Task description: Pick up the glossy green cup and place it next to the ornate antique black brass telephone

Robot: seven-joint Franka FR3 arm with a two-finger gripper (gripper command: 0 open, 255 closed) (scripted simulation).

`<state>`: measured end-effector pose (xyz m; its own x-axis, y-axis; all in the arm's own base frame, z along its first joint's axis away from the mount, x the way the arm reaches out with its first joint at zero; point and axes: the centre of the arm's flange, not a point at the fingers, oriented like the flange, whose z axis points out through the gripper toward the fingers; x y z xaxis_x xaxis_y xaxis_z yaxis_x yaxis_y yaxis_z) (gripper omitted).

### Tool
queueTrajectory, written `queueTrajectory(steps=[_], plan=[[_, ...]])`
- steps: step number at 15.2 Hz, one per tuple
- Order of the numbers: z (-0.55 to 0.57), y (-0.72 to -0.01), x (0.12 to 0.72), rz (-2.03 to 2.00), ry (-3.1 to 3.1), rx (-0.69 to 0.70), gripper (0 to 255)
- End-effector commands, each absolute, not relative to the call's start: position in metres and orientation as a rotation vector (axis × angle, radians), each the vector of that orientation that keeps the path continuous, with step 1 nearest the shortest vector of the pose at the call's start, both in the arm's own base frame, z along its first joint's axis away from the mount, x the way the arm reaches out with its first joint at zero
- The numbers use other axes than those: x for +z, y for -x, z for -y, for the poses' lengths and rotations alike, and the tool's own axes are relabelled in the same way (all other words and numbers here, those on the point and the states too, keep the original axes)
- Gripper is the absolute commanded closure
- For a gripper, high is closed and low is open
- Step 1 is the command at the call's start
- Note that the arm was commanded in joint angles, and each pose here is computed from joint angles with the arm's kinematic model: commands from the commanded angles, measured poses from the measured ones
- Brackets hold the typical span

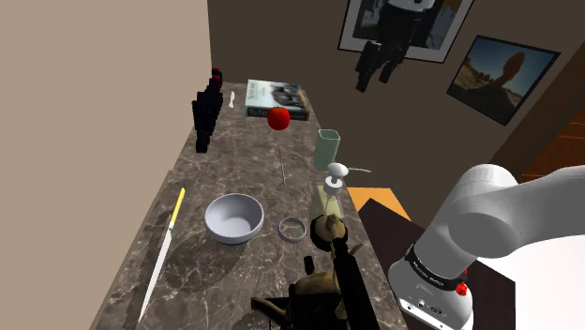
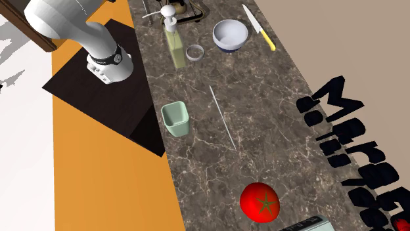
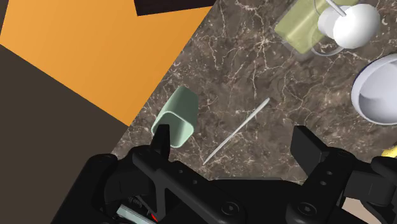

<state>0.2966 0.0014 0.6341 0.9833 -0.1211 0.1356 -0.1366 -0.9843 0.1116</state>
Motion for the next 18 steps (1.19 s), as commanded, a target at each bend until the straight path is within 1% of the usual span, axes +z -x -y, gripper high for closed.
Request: queueTrajectory(steps=[1,18], plan=[[-0.001,-0.297,0.634,0.196,-3.008,0.194,0],[0.079,-0.428,0.455,0.205,-3.091,0.017,0]])
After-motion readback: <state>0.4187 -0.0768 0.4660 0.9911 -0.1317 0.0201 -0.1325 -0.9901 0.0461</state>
